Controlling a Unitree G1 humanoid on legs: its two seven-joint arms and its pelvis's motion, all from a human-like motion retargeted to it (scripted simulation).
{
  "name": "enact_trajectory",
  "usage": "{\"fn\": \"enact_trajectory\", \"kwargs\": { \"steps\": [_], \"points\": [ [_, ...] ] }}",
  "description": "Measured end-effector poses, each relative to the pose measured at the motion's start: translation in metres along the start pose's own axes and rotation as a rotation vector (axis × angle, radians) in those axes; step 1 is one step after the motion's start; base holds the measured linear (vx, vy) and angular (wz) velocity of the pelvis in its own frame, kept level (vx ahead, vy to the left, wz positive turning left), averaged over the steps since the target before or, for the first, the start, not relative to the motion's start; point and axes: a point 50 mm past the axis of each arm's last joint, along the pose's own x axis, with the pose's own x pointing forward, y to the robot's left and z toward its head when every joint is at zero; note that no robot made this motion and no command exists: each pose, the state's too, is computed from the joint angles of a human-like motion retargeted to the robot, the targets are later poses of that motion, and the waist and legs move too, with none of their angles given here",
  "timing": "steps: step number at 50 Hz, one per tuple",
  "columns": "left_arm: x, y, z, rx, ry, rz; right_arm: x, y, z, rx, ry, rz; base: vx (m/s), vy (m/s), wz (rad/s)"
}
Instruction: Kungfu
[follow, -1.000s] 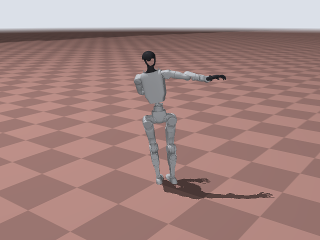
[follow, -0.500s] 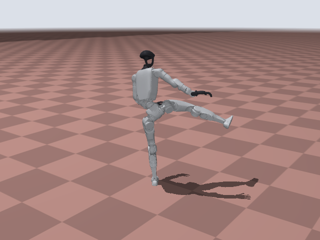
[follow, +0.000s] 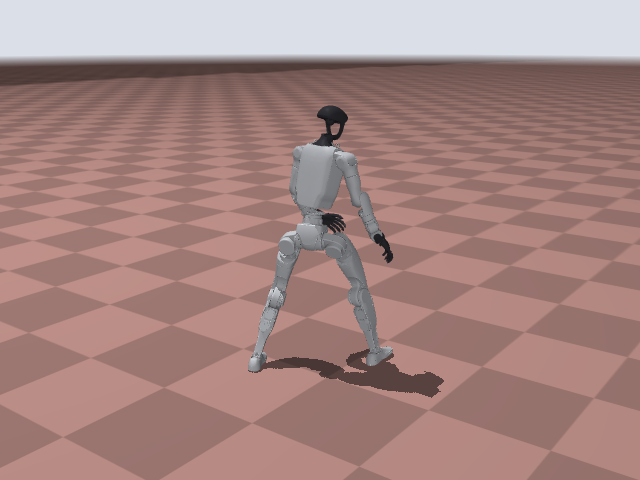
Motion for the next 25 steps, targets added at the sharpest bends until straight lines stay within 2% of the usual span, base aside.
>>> {"fn": "enact_trajectory", "kwargs": {
  "steps": [5,12,15,20,25],
  "points": [
    [0.058,0.007,0.058,0.109,-0.17,-0.074,0.029,-0.037,0.057,-0.077,-0.186,0.039,-0.23,-0.26,-0.16],
    [0.104,0.046,0.113,0.541,-0.248,-0.14,0.039,-0.085,0.131,-0.262,-0.491,0.013,-0.07,-0.18,0.21],
    [0.111,0.05,0.127,0.641,-0.275,-0.104,0.041,-0.1,0.143,-0.222,-0.493,-0.065,0.04,-0.17,-0.07],
    [0.107,0.048,0.124,0.57,-0.306,-0.076,0.037,-0.095,0.17,-0.053,-0.638,0.034,0.03,-0.03,-0.37],
    [0.098,0.04,0.108,0.451,-0.271,-0.156,0.035,-0.088,0.179,-0.043,-0.666,0.138,0.0,0.0,0.0]
  ]
}}
